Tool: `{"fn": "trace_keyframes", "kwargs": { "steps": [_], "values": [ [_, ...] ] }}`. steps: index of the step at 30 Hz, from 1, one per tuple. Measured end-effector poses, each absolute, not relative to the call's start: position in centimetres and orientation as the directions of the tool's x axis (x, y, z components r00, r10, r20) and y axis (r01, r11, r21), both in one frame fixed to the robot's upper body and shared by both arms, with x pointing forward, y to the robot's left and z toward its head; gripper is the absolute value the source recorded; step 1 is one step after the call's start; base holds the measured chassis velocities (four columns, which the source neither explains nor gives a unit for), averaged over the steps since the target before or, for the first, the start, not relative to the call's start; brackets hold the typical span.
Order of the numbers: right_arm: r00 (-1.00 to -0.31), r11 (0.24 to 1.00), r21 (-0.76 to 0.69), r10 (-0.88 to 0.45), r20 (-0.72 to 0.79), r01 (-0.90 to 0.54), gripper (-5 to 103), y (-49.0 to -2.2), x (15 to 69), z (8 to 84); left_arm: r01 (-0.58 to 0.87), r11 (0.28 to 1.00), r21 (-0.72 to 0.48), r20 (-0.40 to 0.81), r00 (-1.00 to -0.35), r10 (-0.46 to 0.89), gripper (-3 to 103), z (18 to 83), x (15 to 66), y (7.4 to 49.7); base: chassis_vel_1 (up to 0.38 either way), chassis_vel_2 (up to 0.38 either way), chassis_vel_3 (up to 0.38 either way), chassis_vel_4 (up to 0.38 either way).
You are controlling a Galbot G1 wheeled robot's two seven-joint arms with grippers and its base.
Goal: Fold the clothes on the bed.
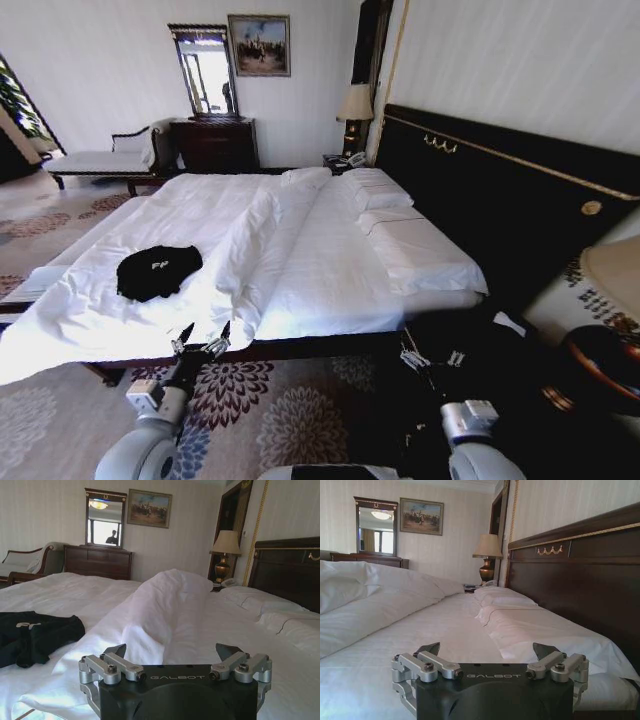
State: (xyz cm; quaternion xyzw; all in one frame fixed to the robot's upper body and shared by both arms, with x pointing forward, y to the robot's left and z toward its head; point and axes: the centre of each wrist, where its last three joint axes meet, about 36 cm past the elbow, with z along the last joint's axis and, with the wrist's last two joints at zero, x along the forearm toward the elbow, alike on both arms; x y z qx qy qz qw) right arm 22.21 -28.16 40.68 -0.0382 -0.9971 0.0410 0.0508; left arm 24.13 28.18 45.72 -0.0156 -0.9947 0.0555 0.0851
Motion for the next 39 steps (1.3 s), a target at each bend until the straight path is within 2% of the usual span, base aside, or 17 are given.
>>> {"fn": "trace_keyframes", "kwargs": {
  "steps": [39],
  "values": [
    [-0.993, 0.994, -0.093, 0.061, 0.104, 0.051, 100, -27.36, 22.02, 40.87, 0.023, 0.992, -0.125, 0.170, -0.985, 0.044, 100, 45.87, 23.68, 27.93, 0.051, 0.156, -0.051, -0.155]
  ]
}}
